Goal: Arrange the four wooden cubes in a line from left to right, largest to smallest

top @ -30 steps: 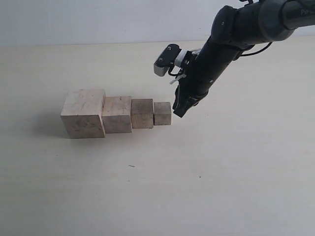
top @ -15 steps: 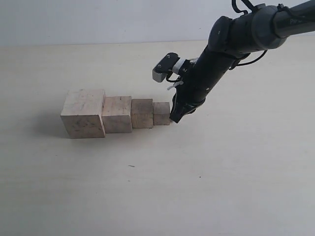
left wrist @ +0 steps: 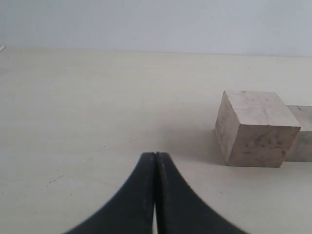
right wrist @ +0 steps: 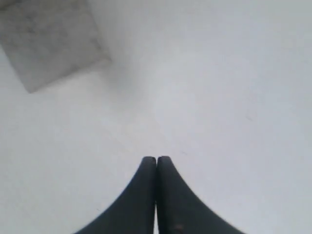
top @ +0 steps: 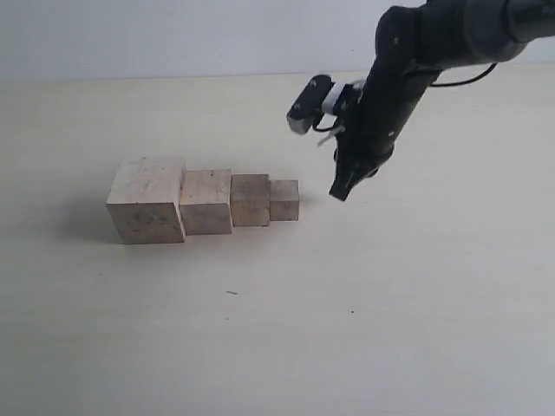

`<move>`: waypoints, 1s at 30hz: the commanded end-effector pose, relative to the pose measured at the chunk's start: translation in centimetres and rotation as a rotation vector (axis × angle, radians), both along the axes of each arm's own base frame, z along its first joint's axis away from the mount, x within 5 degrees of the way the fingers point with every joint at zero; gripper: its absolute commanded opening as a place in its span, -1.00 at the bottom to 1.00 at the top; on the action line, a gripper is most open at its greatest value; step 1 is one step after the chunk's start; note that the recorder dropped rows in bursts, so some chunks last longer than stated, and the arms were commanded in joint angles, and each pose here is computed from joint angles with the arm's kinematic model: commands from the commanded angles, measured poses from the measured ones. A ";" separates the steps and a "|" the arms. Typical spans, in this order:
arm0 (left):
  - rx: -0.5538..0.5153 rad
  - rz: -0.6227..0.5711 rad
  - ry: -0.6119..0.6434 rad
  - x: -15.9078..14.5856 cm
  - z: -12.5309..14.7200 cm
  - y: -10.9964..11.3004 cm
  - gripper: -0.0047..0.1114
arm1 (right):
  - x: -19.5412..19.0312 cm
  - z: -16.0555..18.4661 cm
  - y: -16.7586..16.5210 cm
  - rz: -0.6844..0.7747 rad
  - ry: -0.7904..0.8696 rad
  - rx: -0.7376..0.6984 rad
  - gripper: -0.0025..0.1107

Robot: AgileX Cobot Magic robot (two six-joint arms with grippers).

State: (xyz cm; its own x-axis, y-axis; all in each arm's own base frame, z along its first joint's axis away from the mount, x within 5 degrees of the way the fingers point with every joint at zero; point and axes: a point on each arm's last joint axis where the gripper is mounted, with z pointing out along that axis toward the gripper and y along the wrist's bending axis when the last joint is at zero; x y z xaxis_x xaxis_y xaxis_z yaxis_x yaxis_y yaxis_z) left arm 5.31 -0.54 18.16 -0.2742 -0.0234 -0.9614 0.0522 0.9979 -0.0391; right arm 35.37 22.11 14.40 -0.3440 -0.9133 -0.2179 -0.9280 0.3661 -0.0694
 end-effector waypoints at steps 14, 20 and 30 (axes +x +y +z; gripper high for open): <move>0.003 -0.003 -0.013 0.0 0.0 0.0 -0.92 | -6.7 13.1 -3.1 -0.653 0.047 0.687 -0.96; 0.003 -0.003 -0.013 0.0 0.0 0.0 -0.92 | -9.5 12.7 -4.1 -0.681 0.137 0.694 -0.96; 0.003 -0.003 -0.013 0.0 0.0 0.0 -0.92 | -9.5 13.6 -4.3 -0.686 0.084 0.729 -0.96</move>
